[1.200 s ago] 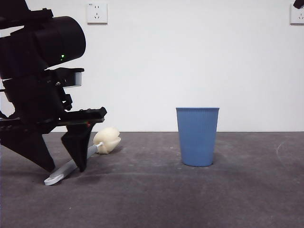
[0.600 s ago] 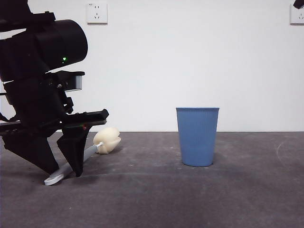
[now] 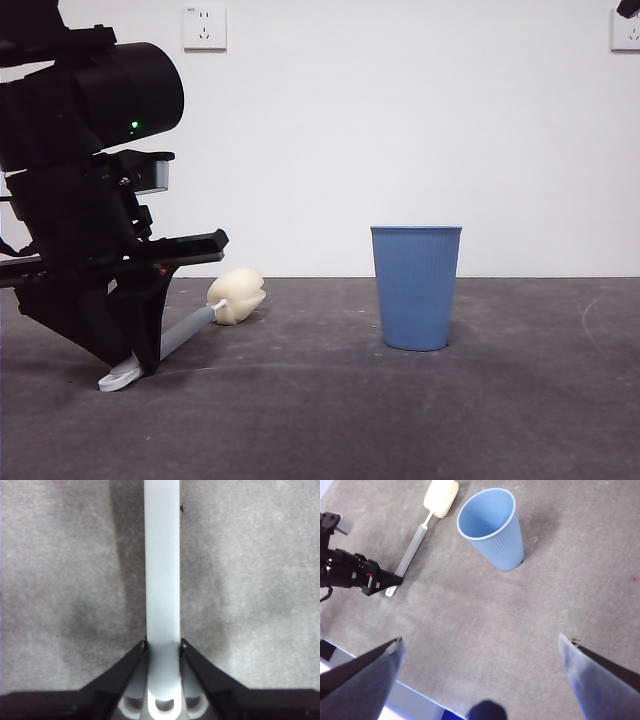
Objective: Pick up the cup brush,pick up the cup,insert the brush into the cup,clean the cup,put the cup brush back,put the cup back to the fixed position on the table
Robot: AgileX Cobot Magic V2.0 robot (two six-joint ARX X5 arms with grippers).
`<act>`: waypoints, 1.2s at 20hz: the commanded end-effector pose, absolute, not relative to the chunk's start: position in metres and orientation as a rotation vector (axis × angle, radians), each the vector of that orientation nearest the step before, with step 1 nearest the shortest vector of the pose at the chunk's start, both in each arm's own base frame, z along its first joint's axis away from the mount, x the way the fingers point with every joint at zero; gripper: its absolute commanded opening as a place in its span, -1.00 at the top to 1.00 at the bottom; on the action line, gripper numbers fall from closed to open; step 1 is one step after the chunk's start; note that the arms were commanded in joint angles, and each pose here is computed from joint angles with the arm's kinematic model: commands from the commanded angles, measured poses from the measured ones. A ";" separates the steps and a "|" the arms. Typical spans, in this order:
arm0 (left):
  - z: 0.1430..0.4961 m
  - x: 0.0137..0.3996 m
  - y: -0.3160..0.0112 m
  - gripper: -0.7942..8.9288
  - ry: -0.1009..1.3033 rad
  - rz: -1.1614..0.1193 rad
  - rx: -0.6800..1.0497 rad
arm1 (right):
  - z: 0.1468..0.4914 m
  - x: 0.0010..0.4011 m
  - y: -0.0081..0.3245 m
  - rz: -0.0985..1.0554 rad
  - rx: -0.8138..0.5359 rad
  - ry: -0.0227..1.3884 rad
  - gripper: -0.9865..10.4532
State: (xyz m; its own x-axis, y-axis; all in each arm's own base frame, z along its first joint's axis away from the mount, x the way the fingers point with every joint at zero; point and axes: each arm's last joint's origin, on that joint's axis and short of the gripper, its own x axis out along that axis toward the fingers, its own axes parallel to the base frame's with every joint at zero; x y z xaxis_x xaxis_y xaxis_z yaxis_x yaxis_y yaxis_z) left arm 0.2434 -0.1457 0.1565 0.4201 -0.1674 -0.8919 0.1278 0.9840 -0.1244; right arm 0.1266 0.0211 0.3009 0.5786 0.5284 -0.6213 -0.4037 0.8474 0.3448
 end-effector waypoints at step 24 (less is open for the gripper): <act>0.274 0.166 -0.100 0.85 0.823 -0.351 -0.051 | 0.252 0.215 0.056 0.761 0.174 0.744 -0.11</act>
State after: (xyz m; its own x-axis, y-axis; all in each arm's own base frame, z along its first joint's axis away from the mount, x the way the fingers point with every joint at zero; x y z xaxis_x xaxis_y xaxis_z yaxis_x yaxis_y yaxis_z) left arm 0.1668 -0.1001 0.2729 0.6231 -0.3268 -0.7106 0.2742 0.9422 -0.1928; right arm 0.2163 0.0558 0.2585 0.4997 0.6831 -0.5327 -0.5694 0.7224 0.3922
